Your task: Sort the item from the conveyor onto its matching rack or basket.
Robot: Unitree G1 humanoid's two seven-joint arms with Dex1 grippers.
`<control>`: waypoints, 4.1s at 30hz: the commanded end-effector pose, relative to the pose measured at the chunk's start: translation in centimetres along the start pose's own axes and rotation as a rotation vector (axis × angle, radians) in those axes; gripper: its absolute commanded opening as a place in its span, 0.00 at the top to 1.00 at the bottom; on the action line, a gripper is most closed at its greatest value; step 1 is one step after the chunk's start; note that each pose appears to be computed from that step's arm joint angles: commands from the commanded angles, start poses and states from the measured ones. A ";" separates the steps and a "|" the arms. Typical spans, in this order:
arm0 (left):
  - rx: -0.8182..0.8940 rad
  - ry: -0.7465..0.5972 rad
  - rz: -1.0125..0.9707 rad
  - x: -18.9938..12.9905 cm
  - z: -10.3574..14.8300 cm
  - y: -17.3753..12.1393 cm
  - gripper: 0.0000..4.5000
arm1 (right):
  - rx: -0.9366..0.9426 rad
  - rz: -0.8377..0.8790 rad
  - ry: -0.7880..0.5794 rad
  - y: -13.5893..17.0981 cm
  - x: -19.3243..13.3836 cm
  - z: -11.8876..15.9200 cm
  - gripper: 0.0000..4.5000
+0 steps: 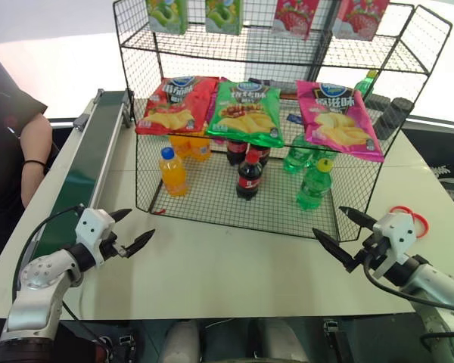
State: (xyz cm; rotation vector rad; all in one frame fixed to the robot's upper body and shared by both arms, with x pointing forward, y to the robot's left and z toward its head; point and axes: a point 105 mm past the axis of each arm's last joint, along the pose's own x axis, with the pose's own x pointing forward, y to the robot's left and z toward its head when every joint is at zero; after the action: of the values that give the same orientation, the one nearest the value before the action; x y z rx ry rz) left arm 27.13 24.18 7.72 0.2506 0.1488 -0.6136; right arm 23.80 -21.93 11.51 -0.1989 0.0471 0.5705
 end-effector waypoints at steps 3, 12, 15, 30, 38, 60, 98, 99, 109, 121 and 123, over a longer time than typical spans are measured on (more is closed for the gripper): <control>0.025 -0.026 0.020 -0.2 0.6 0.3 0.00 | -0.027 -0.011 -0.036 -0.3 0.0 0.9 0.01; 0.029 -0.020 0.031 0.2 0.6 0.7 0.00 | -0.030 -0.023 -0.024 -0.9 -0.3 0.2 0.01; 0.028 -0.019 0.030 0.3 0.6 0.6 0.00 | -0.035 -0.038 -0.019 -1.1 -0.7 0.1 0.01; 0.020 -0.020 0.039 0.4 0.5 0.3 0.00 | -0.034 -0.051 -0.003 -1.2 -0.9 -0.2 0.01; 0.021 -0.018 0.046 0.2 0.5 0.3 0.00 | -0.035 -0.043 0.000 -1.2 -0.6 -0.3 0.01; 0.021 -0.032 0.034 0.6 0.6 -0.1 0.00 | -0.038 -0.045 -0.011 -0.9 -0.1 -0.3 0.01; 0.029 -0.050 0.030 0.9 1.1 0.0 0.00 | -0.034 -0.044 -0.024 -0.6 0.7 -0.6 0.01; 0.029 -0.051 0.030 0.9 1.1 0.0 0.00 | -0.034 -0.043 -0.024 -0.6 0.7 -0.6 0.01; 0.017 -0.074 0.064 0.7 1.5 0.2 0.00 | -0.040 -0.027 -0.030 -0.8 1.2 -0.2 0.01; -0.097 -0.153 0.252 -1.9 3.3 3.1 0.00 | -0.055 0.042 -0.055 -0.6 2.8 1.1 0.01; -0.151 -0.170 0.317 -2.9 2.9 4.1 0.00 | -0.057 0.074 -0.070 -0.1 3.3 1.6 0.01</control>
State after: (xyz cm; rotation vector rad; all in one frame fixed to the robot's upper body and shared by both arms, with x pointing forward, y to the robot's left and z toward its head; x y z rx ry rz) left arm 27.59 27.02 10.58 0.1001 0.0402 -0.3610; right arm 26.64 -20.62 11.77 -0.2238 0.0035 0.6175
